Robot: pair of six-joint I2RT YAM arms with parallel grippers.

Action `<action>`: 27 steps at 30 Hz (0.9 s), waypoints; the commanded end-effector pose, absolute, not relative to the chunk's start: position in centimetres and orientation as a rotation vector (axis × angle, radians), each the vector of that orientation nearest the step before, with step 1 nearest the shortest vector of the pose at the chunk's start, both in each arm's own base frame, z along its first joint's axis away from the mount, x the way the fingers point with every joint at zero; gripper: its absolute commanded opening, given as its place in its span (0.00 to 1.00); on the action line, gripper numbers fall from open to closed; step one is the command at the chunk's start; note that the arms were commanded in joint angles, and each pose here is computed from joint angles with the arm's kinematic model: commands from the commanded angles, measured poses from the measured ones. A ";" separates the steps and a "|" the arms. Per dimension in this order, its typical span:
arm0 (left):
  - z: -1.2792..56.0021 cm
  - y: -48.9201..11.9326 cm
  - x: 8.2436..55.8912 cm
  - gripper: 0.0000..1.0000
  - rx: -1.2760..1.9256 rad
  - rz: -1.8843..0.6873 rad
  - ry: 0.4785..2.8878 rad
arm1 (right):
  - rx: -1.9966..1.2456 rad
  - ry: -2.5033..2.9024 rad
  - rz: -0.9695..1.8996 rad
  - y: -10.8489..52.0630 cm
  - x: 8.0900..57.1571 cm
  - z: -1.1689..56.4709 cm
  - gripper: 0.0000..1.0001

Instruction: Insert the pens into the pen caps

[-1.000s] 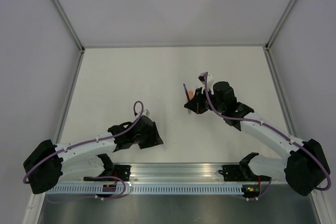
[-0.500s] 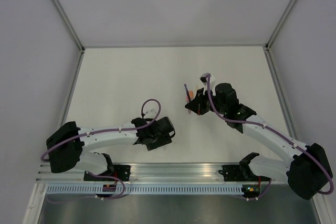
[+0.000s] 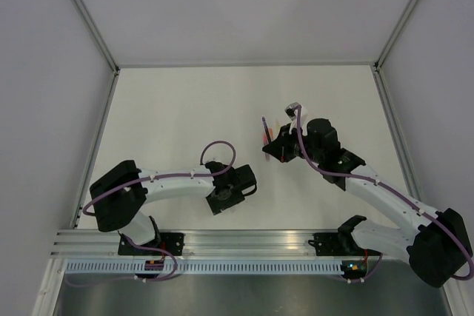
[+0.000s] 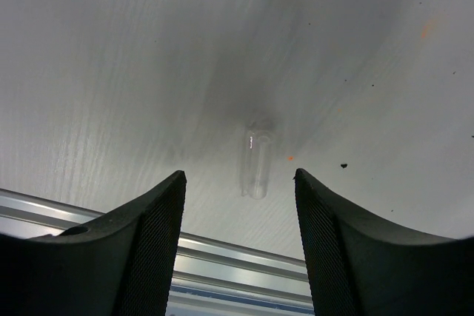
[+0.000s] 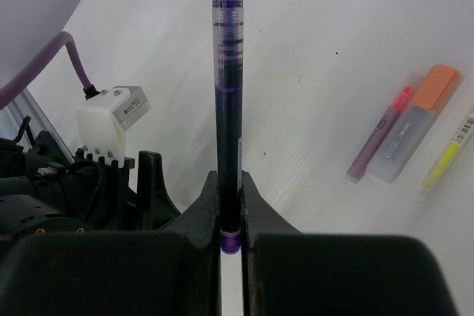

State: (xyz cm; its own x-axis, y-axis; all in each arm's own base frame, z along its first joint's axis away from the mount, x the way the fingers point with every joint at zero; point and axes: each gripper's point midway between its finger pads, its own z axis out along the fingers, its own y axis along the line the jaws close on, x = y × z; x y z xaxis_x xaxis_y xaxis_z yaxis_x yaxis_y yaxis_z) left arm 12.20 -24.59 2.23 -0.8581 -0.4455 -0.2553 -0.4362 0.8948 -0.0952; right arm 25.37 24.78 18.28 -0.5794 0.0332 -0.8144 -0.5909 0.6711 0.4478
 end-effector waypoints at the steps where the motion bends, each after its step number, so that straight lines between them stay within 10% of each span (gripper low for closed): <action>1: 2.4 -25.1 11.9 0.65 -0.758 -0.028 2.789 | -0.429 1.965 0.910 24.7 25.7 19.5 0.00; 27: -1.4 -22.7 10.5 0.31 -0.900 0.126 2.835 | -0.430 1.949 0.914 24.6 25.4 20.0 0.00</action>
